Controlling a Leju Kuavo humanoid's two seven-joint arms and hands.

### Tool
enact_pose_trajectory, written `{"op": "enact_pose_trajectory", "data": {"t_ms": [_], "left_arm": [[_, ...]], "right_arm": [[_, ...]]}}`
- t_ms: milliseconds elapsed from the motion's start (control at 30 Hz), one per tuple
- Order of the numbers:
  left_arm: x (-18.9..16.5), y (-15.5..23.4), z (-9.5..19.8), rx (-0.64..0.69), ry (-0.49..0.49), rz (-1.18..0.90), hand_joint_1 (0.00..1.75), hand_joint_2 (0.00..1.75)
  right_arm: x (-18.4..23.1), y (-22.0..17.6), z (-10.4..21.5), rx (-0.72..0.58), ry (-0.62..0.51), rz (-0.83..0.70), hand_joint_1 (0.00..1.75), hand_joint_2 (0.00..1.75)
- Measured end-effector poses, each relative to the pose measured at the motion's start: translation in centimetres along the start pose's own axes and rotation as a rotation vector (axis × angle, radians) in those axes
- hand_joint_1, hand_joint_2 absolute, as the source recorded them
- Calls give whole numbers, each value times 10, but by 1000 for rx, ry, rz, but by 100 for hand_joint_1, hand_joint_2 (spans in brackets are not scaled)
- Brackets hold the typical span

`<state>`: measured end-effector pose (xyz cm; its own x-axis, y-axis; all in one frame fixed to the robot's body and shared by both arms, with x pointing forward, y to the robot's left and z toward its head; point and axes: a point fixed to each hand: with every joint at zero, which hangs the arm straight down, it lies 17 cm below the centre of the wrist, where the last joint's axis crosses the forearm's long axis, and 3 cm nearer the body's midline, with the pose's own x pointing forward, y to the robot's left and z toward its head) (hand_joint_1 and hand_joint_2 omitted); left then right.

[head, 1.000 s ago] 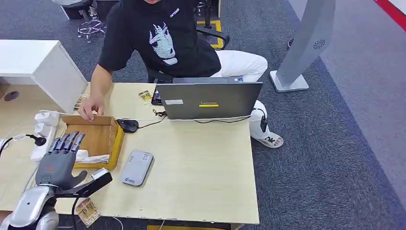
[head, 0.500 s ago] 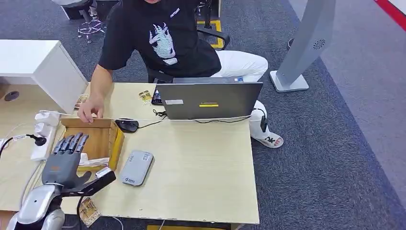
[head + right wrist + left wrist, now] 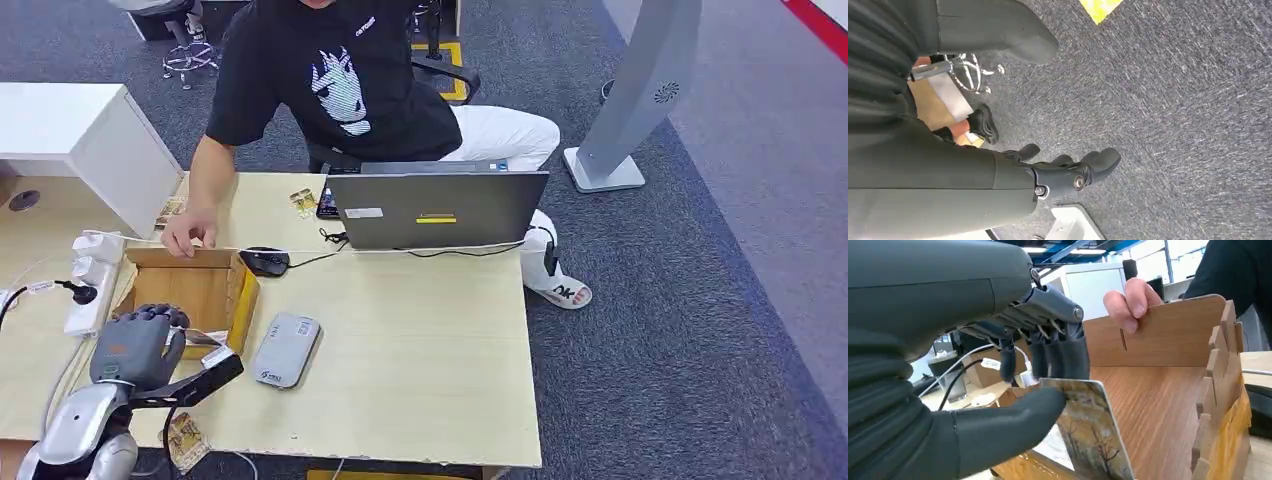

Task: Pass the card to the sensor for recognition and then transmit it.

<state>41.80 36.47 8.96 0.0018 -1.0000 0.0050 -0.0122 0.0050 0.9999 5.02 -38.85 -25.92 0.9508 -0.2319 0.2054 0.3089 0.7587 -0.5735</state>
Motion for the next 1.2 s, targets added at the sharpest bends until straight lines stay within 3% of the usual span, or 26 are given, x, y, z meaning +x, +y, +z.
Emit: {"op": "enact_pose_trajectory", "data": {"t_ms": [1200], "left_arm": [[-1, -6, 1, -16, 3, 8, 175, 175]], "right_arm": [[1, 0, 0, 1, -4, 5, 0, 175]]}}
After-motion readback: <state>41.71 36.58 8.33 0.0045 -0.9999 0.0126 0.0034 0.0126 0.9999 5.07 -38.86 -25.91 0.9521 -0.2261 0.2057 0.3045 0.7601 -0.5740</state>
